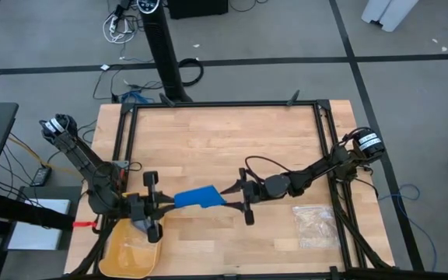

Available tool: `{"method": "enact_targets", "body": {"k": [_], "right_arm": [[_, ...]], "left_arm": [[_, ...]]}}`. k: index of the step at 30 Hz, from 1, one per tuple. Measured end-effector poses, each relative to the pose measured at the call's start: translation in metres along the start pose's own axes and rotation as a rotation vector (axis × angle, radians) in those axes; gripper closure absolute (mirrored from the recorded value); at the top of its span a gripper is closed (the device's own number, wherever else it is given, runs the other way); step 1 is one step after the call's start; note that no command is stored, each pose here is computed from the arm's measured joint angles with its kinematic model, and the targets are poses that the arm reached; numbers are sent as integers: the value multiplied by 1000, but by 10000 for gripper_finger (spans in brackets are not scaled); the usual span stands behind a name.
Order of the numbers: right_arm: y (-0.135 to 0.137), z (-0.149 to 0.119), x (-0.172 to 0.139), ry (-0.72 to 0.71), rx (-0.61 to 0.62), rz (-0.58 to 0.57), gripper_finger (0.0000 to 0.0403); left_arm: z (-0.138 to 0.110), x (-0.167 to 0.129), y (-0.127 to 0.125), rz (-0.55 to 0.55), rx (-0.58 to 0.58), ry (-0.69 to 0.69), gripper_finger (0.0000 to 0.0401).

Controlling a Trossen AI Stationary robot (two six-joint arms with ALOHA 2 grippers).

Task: Roll bandage
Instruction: Roll the blue bandage

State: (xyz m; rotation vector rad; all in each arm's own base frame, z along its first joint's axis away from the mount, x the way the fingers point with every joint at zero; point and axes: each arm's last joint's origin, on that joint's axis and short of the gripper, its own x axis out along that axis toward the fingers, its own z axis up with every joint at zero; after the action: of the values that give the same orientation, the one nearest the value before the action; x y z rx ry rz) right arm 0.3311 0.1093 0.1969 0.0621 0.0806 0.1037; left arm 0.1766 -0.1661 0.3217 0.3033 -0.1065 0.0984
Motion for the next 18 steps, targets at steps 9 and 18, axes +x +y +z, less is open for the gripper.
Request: {"method": "enact_targets", "body": {"k": [9,18], "right_arm": [[1,-9,4,13,7,25,228],[6,-40,35,1,20,26,247]], "left_arm": [[5,2,4,13,-25,-47,384],[7,2,5,14,-39,-64,384]]}}
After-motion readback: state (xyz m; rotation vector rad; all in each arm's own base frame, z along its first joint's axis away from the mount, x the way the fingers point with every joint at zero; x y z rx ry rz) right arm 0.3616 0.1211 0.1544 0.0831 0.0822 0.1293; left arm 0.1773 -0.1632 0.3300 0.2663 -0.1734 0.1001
